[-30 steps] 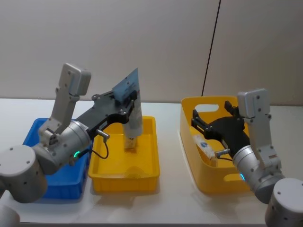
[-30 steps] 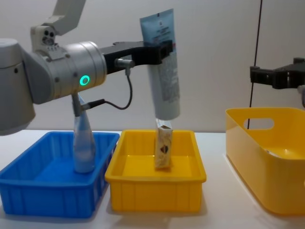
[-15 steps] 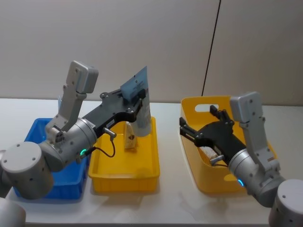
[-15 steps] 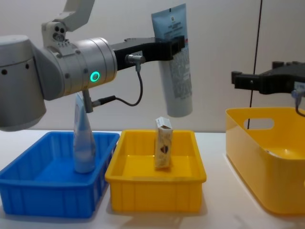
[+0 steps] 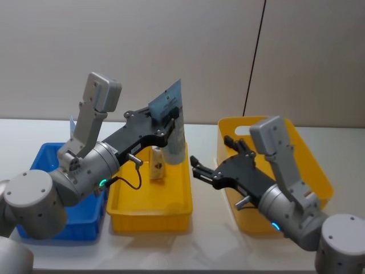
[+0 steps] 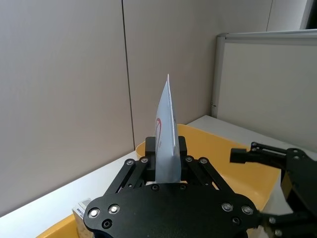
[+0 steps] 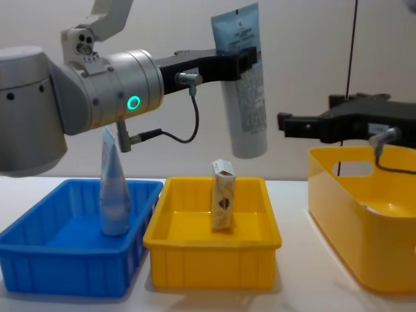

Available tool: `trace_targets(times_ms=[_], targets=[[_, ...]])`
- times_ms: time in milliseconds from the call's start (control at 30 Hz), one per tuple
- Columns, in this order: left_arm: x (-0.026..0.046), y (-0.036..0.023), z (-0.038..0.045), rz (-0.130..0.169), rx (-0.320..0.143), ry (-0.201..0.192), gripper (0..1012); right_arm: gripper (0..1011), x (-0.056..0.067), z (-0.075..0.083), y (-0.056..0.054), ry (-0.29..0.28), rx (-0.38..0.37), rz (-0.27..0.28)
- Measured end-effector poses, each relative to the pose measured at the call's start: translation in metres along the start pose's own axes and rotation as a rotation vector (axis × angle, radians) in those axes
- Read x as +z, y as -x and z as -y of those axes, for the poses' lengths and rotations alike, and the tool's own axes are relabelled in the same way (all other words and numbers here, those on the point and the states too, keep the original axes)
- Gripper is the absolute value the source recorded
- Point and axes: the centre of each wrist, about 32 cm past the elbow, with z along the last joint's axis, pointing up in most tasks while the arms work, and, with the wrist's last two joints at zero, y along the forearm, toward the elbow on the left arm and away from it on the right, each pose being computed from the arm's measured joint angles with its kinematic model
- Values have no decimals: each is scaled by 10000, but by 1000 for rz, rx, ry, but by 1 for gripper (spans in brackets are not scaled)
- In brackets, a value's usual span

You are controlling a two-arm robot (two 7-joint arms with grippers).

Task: Bimanual collaborative sorting of washing and personal care products

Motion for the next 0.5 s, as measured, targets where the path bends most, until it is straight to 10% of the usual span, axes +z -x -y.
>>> trace_targets(times_ms=[500], targets=[[1,4,9,-1,-5,1,202,1004,-27,-274,58,34,57,39]])
